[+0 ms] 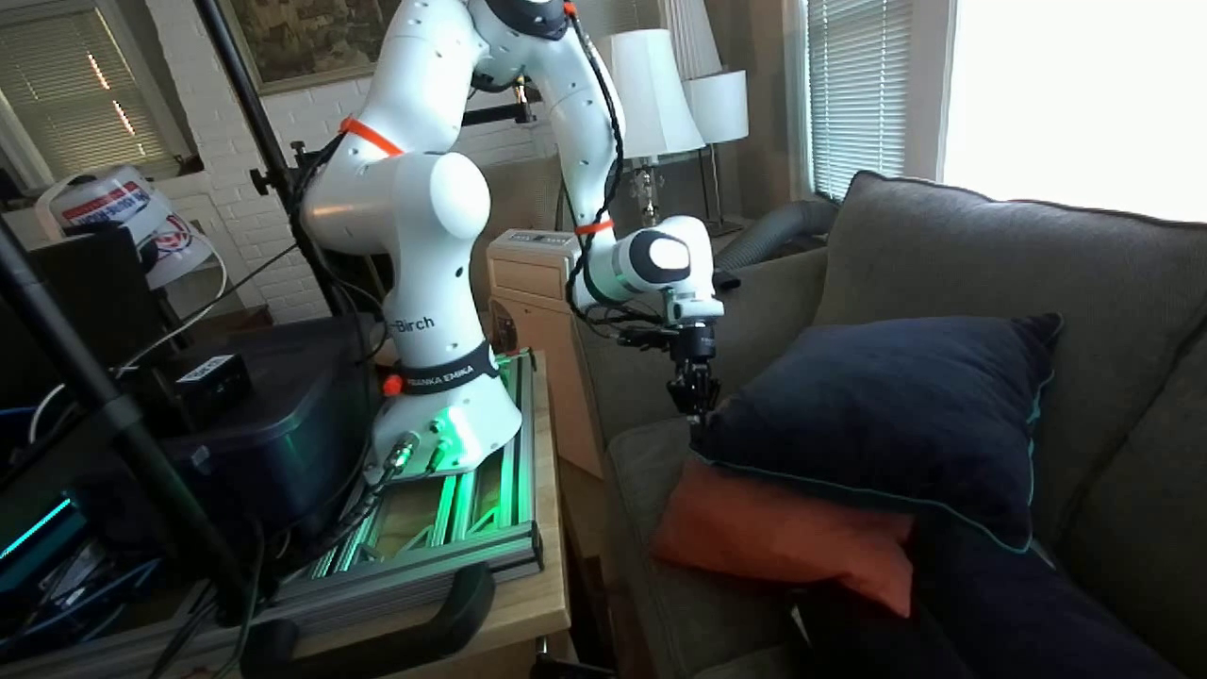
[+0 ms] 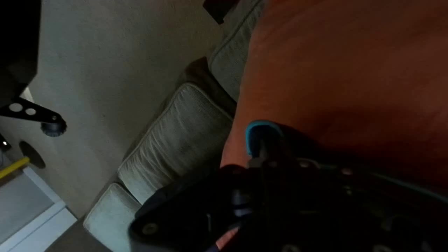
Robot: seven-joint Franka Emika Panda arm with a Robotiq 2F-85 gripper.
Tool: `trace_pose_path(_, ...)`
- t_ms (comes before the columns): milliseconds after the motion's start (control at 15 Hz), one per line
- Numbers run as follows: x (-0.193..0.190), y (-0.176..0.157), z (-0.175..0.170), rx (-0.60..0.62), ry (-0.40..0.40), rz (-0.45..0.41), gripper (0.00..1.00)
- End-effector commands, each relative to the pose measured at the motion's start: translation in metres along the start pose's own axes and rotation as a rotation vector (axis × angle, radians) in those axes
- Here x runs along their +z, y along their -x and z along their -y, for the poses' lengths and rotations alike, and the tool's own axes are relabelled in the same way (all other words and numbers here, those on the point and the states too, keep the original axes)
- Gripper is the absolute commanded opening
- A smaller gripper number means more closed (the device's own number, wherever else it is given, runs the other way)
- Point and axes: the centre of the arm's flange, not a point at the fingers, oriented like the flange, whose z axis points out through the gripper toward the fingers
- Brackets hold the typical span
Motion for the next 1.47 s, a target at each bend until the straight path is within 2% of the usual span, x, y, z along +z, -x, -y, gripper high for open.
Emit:
trace_pose_path(0,-0.042,-0.029,-0.008,0.042,0.030,0.166,0.01)
trace_pose_path(267,-0.074,-0.051,-0.012,0.033,0.092,0.328,0.01)
trace_pose_path(600,-0.103,-0.049,-0.011,-0.053,0.112,0.474,0.01)
trace_pose_path(1267,-0.148,-0.048,-0.017,-0.236,0.081,0.608,0.01)
trace_pose_path(1400,-0.154,-0.048,-0.021,-0.316,0.080,0.631,0.01)
